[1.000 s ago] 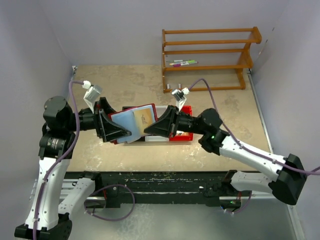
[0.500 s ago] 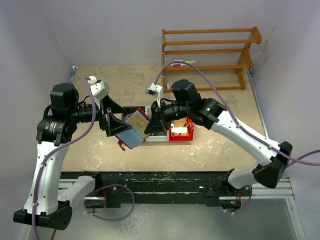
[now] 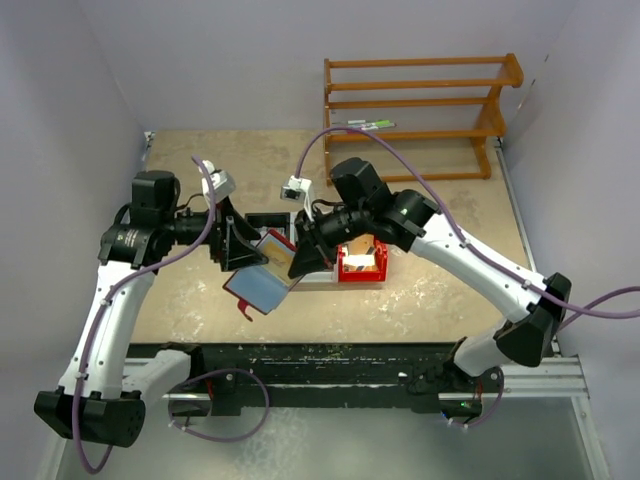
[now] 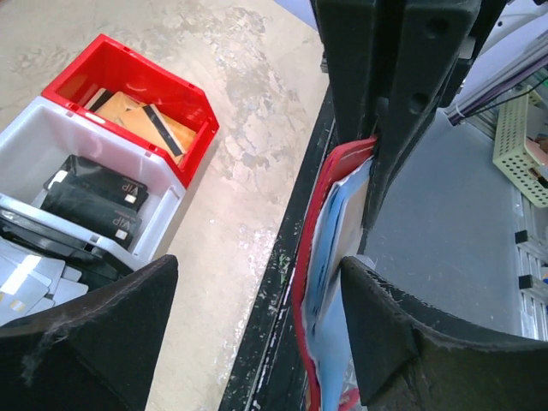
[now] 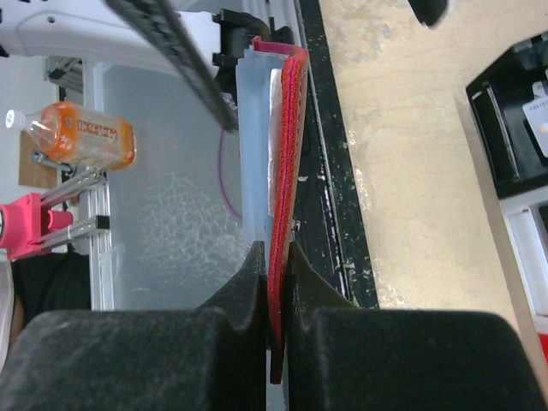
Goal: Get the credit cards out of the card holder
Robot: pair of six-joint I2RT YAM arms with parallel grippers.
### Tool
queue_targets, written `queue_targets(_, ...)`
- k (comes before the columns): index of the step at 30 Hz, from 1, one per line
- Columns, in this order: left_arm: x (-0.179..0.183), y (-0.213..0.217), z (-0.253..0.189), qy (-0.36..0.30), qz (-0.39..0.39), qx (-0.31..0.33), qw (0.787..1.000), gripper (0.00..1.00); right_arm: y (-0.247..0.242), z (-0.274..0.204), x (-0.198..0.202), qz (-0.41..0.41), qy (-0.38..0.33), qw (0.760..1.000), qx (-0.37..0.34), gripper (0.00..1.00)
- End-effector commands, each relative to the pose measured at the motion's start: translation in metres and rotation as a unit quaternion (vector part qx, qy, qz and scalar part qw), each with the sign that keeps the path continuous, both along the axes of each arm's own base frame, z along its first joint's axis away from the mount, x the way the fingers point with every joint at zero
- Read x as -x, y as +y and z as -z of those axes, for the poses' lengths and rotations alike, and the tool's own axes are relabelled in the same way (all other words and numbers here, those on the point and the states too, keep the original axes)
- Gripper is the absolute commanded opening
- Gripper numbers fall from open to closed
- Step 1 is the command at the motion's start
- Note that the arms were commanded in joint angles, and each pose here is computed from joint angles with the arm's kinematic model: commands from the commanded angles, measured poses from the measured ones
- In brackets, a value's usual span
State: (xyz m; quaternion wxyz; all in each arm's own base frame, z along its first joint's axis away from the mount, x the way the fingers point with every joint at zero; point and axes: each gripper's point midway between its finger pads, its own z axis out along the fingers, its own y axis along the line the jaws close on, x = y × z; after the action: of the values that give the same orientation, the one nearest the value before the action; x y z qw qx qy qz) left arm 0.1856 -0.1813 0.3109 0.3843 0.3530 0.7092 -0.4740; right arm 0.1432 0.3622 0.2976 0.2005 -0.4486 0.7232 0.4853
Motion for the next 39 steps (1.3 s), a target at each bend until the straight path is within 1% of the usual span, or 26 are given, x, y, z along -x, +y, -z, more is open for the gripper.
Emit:
queue_targets(1,0.006,-0.006,-0.008,-0.017,0.037,0.027,0.999,0.73,0.012,-0.020,0.007,-0.049,-0.004,0.998,-0.035,0.00)
queue_targets(2,0.006,-0.006,-0.007,-0.011,0.040,0.029,0.999,0.67,0.015,-0.019,0.006,-0.054,-0.002,0.998,-0.036,0.00)
queue_targets(5,0.010,-0.007,-0.003,0.003,0.047,0.035,0.998,0.37,0.022,-0.022,0.005,-0.066,-0.002,0.997,-0.046,0.00)
queue_targets(6,0.012,-0.008,-0.002,0.010,0.049,0.038,0.998,0.29,0.023,-0.022,0.005,-0.069,0.002,0.996,-0.048,0.00)
queue_targets(7,0.014,-0.008,-0.002,0.015,0.052,0.041,0.998,0.24,0.022,-0.024,0.009,-0.075,0.010,0.996,-0.049,0.00)
queue_targets(8,0.016,-0.008,-0.003,0.020,0.055,0.044,0.997,0.19,0.024,-0.029,0.006,-0.068,0.007,0.996,-0.058,0.03)
queue_targets(10,0.019,-0.009,-0.005,0.028,0.055,0.052,0.997,0.13,0.027,-0.038,-0.006,-0.031,-0.004,0.997,-0.076,0.22)
queue_targets(11,0.020,-0.009,-0.008,0.030,0.053,0.055,0.997,0.08,0.027,-0.043,-0.016,-0.002,-0.008,0.996,-0.090,0.28)
queue_targets(12,0.018,-0.010,-0.013,0.028,0.048,0.060,0.997,0.06,0.026,-0.047,-0.025,0.026,-0.008,0.994,-0.106,0.37)
queue_targets(13,0.017,-0.010,-0.017,0.030,0.043,0.064,0.997,0.04,0.023,-0.056,-0.032,0.053,-0.013,0.989,-0.139,0.42)
queue_targets(16,0.015,-0.013,-0.035,0.034,0.029,0.086,0.995,0.00,0.006,-0.076,-0.042,0.112,0.002,0.969,-0.222,0.51)
queue_targets(17,0.014,-0.013,-0.042,0.040,0.022,0.095,0.994,0.00,0.001,-0.083,-0.041,0.129,0.007,0.957,-0.259,0.52)
queue_targets(18,0.014,-0.014,-0.050,0.043,0.016,0.106,0.993,0.00,-0.004,-0.089,-0.037,0.143,0.031,0.943,-0.299,0.55)
queue_targets(19,0.014,-0.015,-0.056,0.063,0.007,0.119,0.991,0.00,-0.011,-0.093,-0.037,0.160,0.039,0.926,-0.340,0.57)
queue_targets(20,0.013,-0.016,-0.064,0.067,-0.003,0.132,0.989,0.00,-0.018,-0.099,-0.036,0.172,0.045,0.907,-0.381,0.58)
queue_targets(21,0.011,-0.016,-0.071,0.070,-0.013,0.143,0.987,0.00,-0.022,-0.103,-0.030,0.169,0.058,0.895,-0.408,0.59)
queue_targets(24,0.005,-0.016,-0.086,0.084,-0.041,0.172,0.981,0.00,-0.025,-0.098,-0.018,0.160,0.092,0.876,-0.445,0.60)
queue_targets(27,0.001,-0.016,-0.093,0.107,-0.059,0.192,0.974,0.00,-0.024,-0.106,-0.008,0.152,0.096,0.858,-0.480,0.62)
queue_targets(29,0.000,-0.016,-0.096,0.117,-0.065,0.202,0.970,0.00,-0.022,-0.108,-0.006,0.150,0.101,0.854,-0.488,0.61)
queue_targets(32,0.003,-0.016,-0.100,0.116,-0.068,0.207,0.969,0.00,-0.024,-0.118,-0.005,0.146,0.100,0.842,-0.510,0.52)
queue_targets(35,0.006,-0.015,-0.098,0.117,-0.068,0.202,0.970,0.00,-0.026,-0.123,-0.006,0.149,0.098,0.836,-0.518,0.44)
queue_targets(38,0.010,-0.015,-0.096,0.113,-0.066,0.198,0.971,0.00,-0.023,-0.121,-0.008,0.152,0.097,0.840,-0.512,0.31)
queue_targets(39,0.011,-0.015,-0.095,0.111,-0.065,0.196,0.972,0.00,-0.021,-0.118,-0.008,0.154,0.100,0.844,-0.503,0.27)
